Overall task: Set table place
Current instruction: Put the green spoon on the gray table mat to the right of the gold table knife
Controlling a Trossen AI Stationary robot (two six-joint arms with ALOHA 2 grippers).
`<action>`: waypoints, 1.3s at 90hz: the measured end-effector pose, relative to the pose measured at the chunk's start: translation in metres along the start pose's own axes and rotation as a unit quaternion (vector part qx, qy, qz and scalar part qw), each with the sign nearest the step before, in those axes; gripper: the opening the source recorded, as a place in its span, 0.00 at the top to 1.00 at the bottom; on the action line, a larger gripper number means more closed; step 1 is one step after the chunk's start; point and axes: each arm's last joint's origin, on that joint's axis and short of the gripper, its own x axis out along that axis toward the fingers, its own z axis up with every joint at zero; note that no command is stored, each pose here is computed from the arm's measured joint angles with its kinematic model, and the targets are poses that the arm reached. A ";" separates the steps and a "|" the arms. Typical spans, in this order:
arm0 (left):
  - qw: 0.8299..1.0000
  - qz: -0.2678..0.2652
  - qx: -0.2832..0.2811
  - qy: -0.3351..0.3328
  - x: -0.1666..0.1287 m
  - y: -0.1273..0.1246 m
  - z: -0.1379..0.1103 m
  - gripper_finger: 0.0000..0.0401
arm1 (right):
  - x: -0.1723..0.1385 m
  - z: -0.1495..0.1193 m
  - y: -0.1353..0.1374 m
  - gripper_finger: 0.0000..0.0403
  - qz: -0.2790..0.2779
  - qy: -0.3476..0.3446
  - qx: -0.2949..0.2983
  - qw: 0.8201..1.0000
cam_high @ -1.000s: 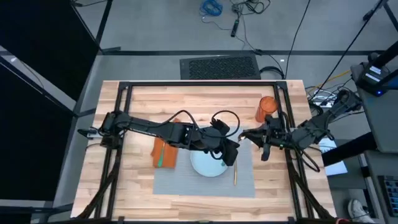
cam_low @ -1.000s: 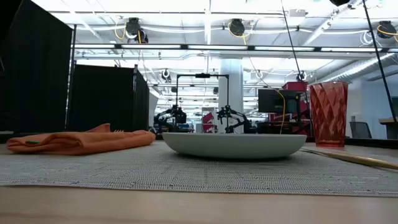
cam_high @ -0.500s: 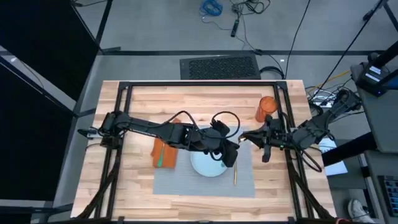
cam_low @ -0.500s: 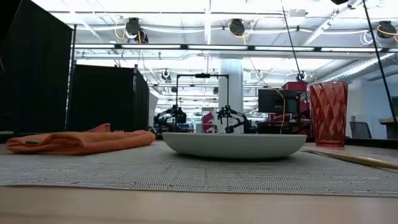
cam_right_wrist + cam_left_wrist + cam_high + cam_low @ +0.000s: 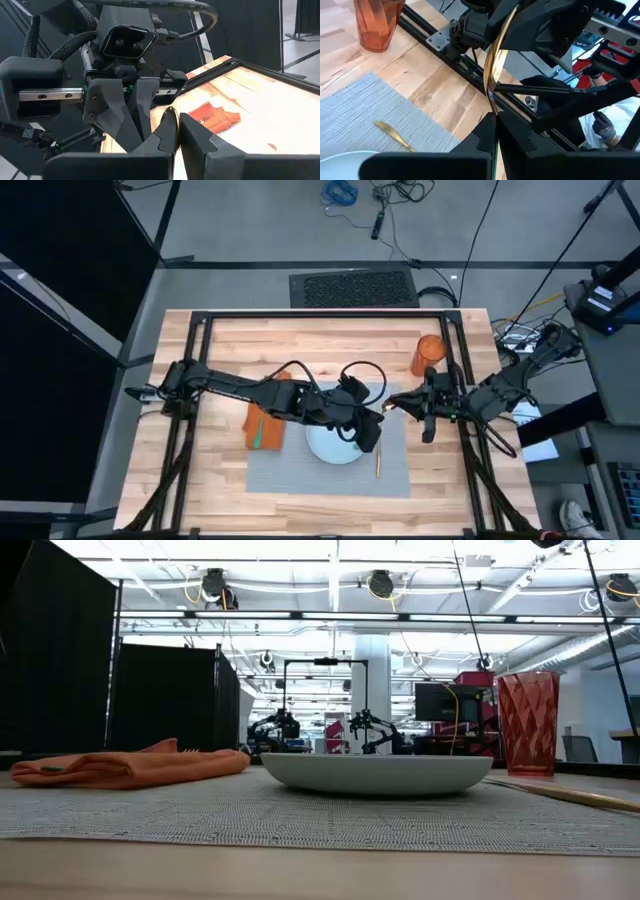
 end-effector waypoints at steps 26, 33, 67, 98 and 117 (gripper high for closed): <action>0.999 0.007 0.028 0.014 -0.001 -0.001 -0.006 0.82 | -0.002 -0.001 -0.003 1.00 -0.007 0.009 0.002 1.000; 0.999 0.004 0.040 0.015 -0.002 -0.003 -0.008 0.77 | -0.003 -0.002 -0.004 1.00 -0.012 0.014 0.003 1.000; 0.998 -0.013 0.051 0.036 -0.004 -0.010 -0.015 0.66 | -0.014 -0.009 -0.011 1.00 -0.018 0.059 0.013 0.998; 0.987 -0.004 0.094 0.130 -0.014 -0.017 -0.046 0.66 | -0.036 -0.034 -0.034 1.00 -0.065 0.208 0.060 0.974; 0.973 0.085 0.141 0.162 -0.025 -0.014 -0.069 0.66 | -0.039 -0.041 -0.045 1.00 -0.101 0.290 0.082 0.948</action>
